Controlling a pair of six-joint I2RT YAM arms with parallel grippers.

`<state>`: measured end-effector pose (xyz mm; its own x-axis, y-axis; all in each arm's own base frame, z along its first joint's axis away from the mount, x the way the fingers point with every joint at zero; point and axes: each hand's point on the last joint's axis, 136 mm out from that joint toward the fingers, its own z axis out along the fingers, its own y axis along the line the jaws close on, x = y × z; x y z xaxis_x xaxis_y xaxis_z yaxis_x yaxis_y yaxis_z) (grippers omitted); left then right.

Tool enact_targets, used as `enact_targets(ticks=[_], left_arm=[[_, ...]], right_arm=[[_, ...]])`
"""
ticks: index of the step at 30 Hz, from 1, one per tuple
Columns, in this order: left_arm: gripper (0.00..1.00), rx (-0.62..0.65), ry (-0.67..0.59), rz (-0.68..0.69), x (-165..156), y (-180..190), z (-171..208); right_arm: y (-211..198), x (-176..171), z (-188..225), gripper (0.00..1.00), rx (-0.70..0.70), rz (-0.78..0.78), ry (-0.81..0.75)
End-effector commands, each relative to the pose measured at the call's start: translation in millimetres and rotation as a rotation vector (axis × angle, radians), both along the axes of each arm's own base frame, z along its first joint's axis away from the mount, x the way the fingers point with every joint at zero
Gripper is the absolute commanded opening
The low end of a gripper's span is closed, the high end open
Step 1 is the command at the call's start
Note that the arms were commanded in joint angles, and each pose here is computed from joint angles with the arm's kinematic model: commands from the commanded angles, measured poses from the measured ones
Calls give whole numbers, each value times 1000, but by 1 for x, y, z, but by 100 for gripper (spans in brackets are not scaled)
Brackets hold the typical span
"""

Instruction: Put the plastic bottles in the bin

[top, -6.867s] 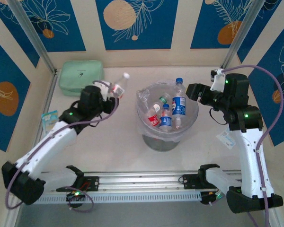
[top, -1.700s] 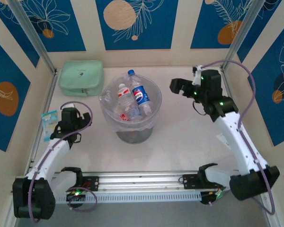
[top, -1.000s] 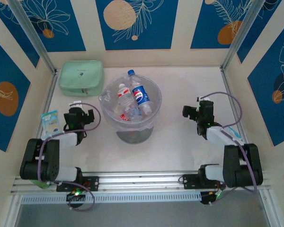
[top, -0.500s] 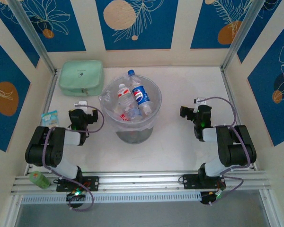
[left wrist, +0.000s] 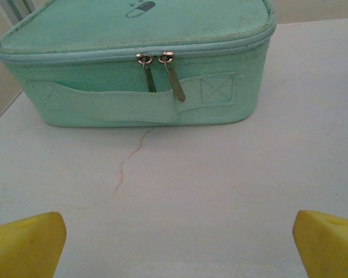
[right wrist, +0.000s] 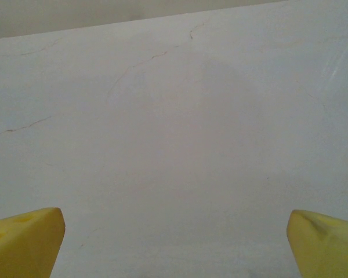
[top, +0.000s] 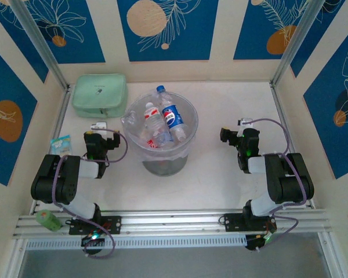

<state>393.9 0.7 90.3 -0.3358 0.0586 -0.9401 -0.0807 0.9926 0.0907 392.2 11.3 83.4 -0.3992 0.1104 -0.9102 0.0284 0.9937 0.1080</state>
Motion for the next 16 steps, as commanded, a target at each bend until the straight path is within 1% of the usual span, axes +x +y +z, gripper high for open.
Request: enact_targets(ticks=[1,16], left_arm=[[100,4,-23,-30,1,-7,4],[100,3,-22,-30,0,-7,3]], right_arm=[[0,4,11,99,-11,11,-45],[1,4,11,99,-7,15,-44]])
